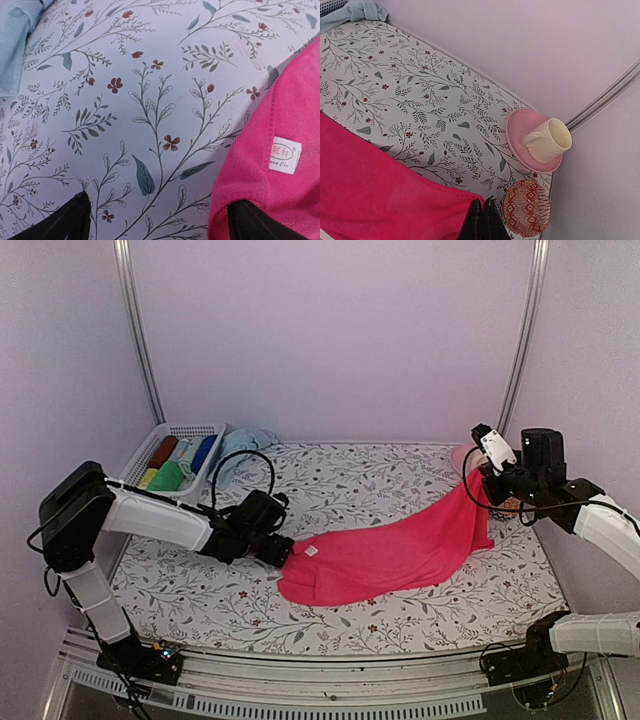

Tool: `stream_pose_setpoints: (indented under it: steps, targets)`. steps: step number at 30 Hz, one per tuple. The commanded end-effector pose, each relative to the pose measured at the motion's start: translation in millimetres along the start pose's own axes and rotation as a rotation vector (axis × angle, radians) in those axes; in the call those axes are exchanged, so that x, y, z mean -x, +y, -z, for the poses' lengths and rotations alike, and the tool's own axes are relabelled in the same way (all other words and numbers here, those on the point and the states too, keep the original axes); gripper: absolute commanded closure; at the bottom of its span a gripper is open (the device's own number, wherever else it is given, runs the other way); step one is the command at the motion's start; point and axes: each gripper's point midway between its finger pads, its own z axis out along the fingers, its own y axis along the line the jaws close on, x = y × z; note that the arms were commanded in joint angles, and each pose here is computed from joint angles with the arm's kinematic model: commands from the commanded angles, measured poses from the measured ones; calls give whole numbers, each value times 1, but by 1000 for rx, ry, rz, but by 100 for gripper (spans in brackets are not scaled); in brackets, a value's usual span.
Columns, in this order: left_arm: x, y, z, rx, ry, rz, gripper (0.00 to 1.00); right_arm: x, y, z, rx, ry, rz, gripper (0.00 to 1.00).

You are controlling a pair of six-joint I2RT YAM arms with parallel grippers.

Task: Roll the towels
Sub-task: Flatten out the towel at the center of the board.

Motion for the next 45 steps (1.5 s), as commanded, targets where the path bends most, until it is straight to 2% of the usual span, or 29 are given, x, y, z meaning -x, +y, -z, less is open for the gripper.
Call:
stream_pose_setpoints:
  steps: [1,4,8,13,18,28,31,37,45]
  targets:
    - [4,13,4,27,-29,63,3,-1,4,-1,14,3,-10,98]
    - [6,10,5,4,-64,42,3,-1,4,-1,15,1,-10,98]
    - [13,-7,11,-107,-131,-16,3,-1,4,-1,16,3,-9,98]
    - [15,-19,6,-149,-146,-123,3,-1,6,-1,18,4,-7,98]
    - [17,-21,1,-83,-140,-268,3,-1,5,-1,18,3,-8,98]
    - [20,-54,5,-92,-149,-542,3,0,6,-1,23,1,-7,98]
    - [18,-65,10,-106,-148,-614,6,0,7,0,24,0,-8,98]
    - [4,-72,-2,-60,-80,-763,10,1,7,1,31,-4,-9,98]
    - [19,-63,-2,12,-79,-764,10,1,7,1,32,-2,-10,98]
